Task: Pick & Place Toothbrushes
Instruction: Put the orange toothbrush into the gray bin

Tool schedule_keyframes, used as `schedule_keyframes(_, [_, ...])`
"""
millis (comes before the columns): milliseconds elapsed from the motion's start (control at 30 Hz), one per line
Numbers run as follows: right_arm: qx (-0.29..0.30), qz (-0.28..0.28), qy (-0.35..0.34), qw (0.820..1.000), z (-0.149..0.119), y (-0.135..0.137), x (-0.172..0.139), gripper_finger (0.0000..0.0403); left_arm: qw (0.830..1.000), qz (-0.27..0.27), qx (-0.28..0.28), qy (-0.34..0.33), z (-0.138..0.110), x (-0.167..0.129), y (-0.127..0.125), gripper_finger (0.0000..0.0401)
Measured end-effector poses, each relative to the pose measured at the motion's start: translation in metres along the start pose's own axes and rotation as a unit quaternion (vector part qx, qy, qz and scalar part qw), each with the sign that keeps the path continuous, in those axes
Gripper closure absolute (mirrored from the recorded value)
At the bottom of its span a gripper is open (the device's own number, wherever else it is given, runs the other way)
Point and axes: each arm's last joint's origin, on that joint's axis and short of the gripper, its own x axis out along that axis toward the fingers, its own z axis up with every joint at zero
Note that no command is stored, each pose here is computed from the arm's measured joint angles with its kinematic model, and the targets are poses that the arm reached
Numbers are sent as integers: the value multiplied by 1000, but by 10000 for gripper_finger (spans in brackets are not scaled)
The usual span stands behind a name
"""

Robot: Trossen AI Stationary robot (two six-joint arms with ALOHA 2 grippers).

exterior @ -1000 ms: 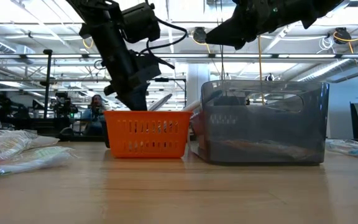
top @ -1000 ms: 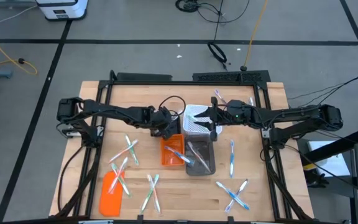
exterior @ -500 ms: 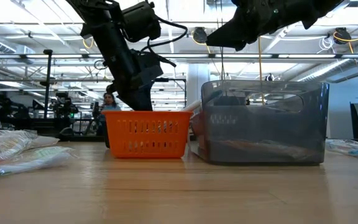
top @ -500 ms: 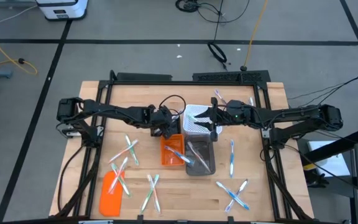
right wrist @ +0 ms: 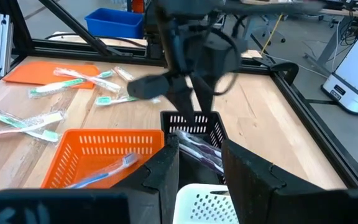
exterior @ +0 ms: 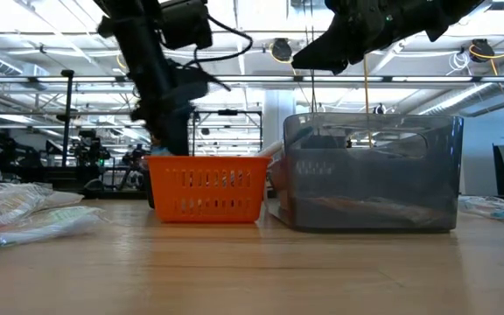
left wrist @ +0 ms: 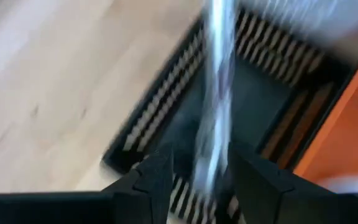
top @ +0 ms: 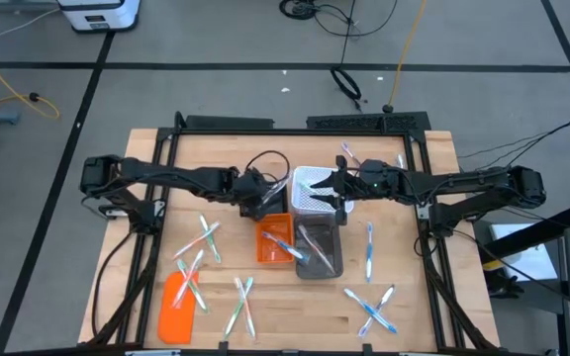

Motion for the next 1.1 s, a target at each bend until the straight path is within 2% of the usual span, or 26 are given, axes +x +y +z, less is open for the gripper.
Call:
schedule_keyframes(233, [0, 1, 4, 1000, -1, 0, 0, 291, 996, 29, 10, 86, -26, -16, -2, 247])
schedule_keyframes(500, [0, 1, 4, 1000, -1, 0, 0, 291, 987, 25, 23, 155, -53, -31, -18, 247])
schedule_keyframes(633, [0, 1, 4, 1000, -1, 0, 0, 290, 980, 53, 21, 189, -68, -39, -23, 247])
schedule_keyframes(767, [0, 1, 4, 1000, -1, 0, 0, 289, 969, 105, 2, 225, -85, -49, -24, 247])
schedule_keyframes(867, [-1, 1, 4, 1000, -1, 0, 0, 289, 965, 123, -6, 231, -93, -55, -28, 247])
schedule_keyframes(1100, [-9, 1, 4, 1000, -1, 0, 0, 291, 967, 120, -10, 223, -105, -61, -39, 247])
